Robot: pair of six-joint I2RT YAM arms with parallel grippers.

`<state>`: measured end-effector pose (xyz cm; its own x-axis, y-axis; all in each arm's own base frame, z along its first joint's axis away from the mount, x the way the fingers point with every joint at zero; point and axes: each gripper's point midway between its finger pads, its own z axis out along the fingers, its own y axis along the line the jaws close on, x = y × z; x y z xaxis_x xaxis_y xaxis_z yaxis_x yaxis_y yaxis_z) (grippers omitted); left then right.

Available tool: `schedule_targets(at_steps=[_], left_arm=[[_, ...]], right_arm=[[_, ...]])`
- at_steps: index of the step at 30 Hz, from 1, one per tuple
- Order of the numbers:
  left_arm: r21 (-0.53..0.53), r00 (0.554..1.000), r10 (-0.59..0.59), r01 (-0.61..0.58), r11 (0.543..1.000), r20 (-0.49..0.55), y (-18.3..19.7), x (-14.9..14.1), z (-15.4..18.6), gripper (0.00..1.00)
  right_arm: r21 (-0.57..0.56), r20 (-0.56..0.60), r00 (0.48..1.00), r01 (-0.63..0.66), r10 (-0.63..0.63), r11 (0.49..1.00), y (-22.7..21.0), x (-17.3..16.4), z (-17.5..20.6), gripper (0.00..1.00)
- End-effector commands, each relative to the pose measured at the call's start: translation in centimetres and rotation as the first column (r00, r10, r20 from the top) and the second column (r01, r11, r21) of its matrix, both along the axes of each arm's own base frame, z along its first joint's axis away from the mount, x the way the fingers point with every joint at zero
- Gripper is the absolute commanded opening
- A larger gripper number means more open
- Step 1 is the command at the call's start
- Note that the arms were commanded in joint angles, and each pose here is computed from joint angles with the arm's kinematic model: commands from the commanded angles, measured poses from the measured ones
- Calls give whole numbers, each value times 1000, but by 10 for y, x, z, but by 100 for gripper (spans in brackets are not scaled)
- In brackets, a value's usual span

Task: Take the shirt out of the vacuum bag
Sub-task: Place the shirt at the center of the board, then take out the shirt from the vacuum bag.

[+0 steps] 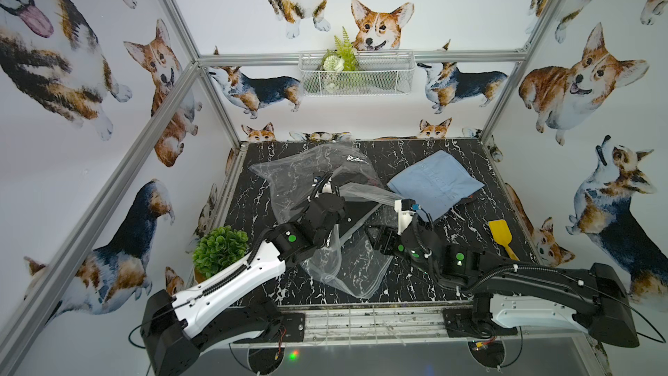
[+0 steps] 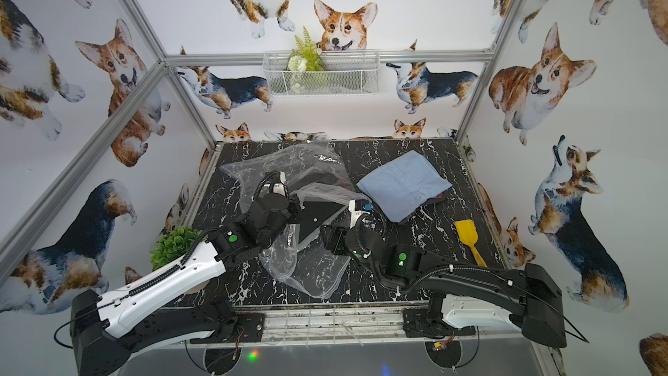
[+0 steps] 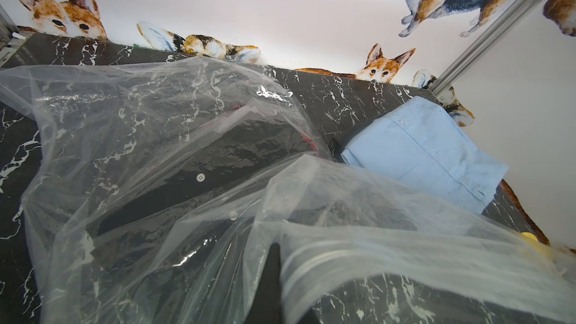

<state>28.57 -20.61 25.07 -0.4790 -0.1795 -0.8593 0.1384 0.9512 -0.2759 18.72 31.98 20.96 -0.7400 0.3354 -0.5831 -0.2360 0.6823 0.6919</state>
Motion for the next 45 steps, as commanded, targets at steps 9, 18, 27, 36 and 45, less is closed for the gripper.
schedule_targets(at_steps=[9,18,27,36,45], left_arm=[[-29,999,35,-34,999,14,6,0,6,0],[-21,999,45,-45,999,8,13,-4,-2,0],[3,999,49,-49,999,-9,21,-9,-18,0],[1,999,43,-43,999,-7,19,-9,-23,0],[4,999,44,-44,999,3,16,-5,-20,0]], right_arm=[[9,-198,977,87,-84,996,5,57,-69,72],[-61,-286,948,126,-139,990,-15,125,-102,71],[-148,-259,941,183,-217,972,-35,169,-96,71],[-133,-144,980,119,-138,984,-19,118,-31,71],[-31,-163,984,73,-77,997,4,79,-26,71]])
